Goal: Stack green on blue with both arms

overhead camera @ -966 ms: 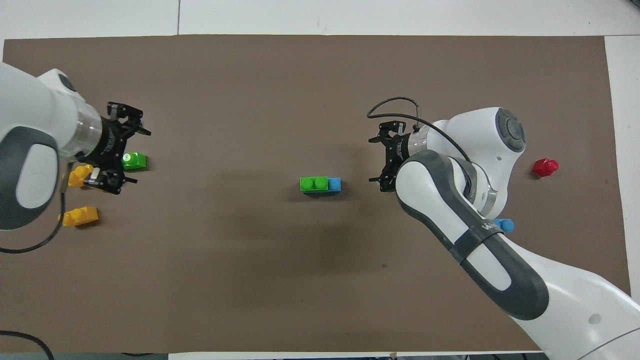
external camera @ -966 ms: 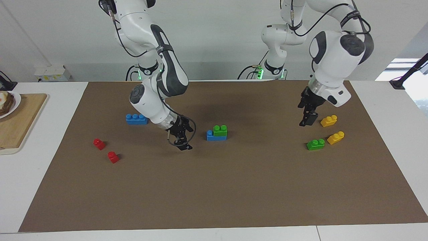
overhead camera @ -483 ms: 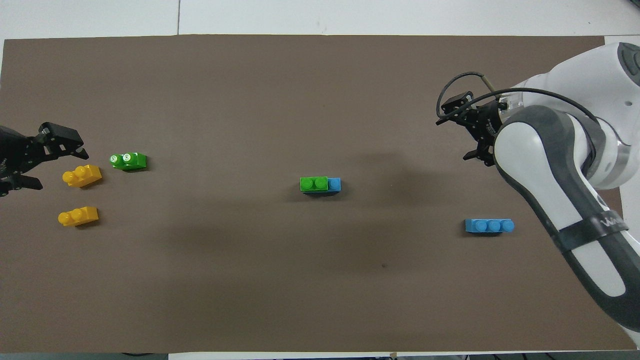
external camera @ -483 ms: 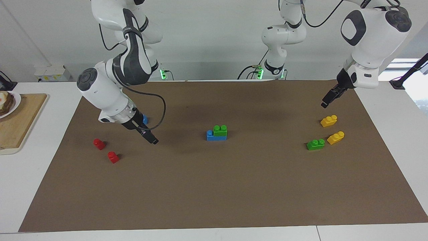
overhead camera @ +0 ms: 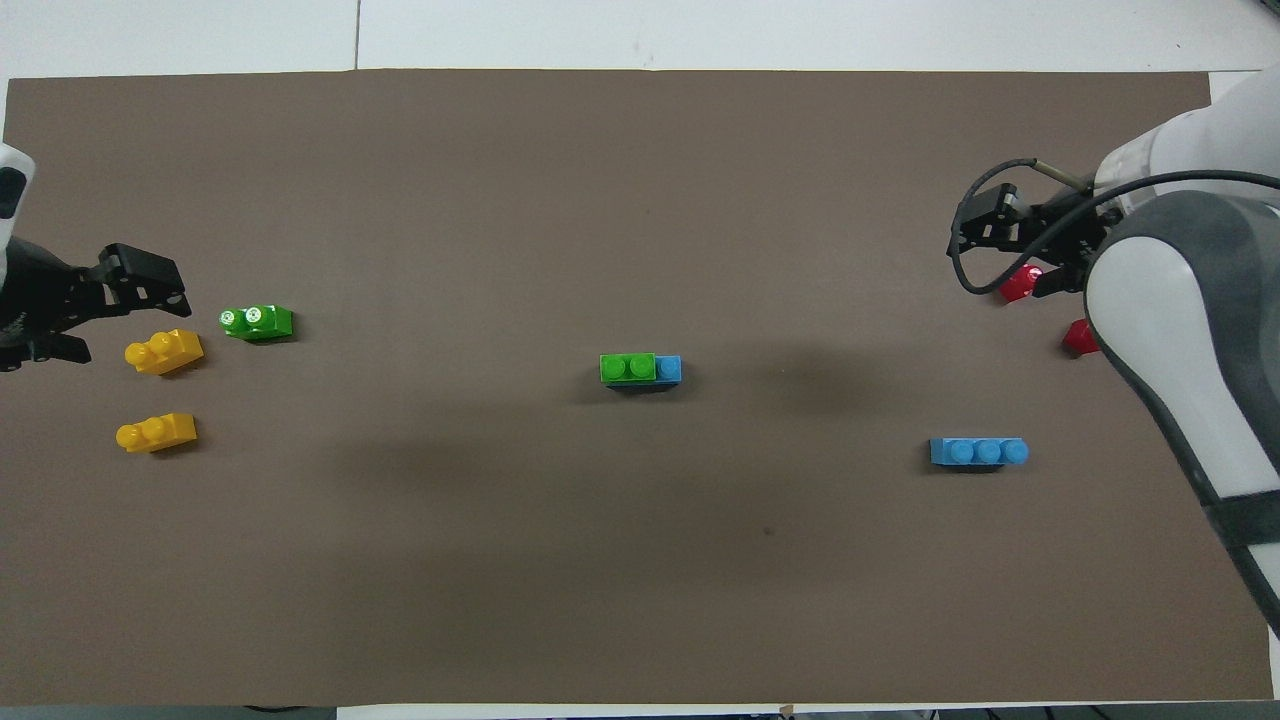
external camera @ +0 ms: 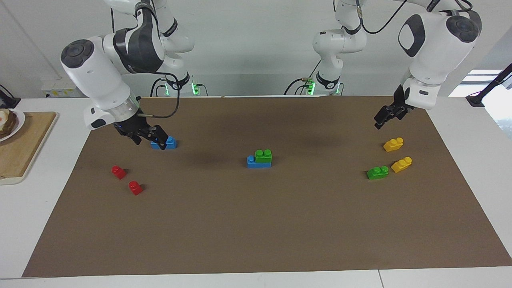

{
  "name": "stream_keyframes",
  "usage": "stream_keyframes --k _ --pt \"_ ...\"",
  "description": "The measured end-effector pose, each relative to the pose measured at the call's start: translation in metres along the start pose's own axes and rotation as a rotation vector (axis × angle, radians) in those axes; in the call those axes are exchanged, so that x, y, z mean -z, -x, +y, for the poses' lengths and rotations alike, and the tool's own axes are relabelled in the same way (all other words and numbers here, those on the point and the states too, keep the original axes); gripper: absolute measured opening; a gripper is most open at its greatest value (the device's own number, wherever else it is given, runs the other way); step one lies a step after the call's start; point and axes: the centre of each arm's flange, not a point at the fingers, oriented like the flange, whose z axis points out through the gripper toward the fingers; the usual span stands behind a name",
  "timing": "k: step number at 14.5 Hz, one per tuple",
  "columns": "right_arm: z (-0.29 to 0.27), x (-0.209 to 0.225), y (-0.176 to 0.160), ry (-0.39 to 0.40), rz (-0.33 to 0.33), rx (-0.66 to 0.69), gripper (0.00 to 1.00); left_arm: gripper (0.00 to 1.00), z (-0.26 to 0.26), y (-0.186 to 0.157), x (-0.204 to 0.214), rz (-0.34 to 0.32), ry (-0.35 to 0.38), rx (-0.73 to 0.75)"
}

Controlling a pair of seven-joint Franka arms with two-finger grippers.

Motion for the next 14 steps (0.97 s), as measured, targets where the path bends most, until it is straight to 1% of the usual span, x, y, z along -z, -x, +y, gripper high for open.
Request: stream_keyframes --k 1,3,5,8,9,12,14 --pt "0.003 0.009 0.007 0.010 -0.007 0.043 0.98 1.00 0.004 0.002 -0.002 -0.003 -0.002 -0.007" --pt "0.013 0.023 0.019 0.033 -0.031 0.107 1.00 1.00 0.015 0.007 -0.003 -0.004 -0.004 -0.033" --pt "0.021 0.034 0.029 0.044 -0.058 0.133 1.00 1.00 0.017 0.009 -0.002 -0.007 -0.004 -0.047" --pt "0.026 0.045 0.036 0.073 -0.047 0.143 1.00 1.00 0.005 0.008 0.001 -0.032 -0.004 -0.112" --pt "0.026 0.046 0.036 0.081 -0.044 0.145 0.99 1.00 0.001 0.007 0.004 -0.038 -0.003 -0.126" --pt "0.029 0.045 0.036 0.121 -0.040 0.159 1.00 1.00 -0.005 0.007 0.009 -0.053 -0.006 -0.169" --pt "0.029 0.045 0.036 0.125 -0.040 0.164 1.00 1.00 -0.015 0.005 0.020 -0.065 -0.006 -0.192"
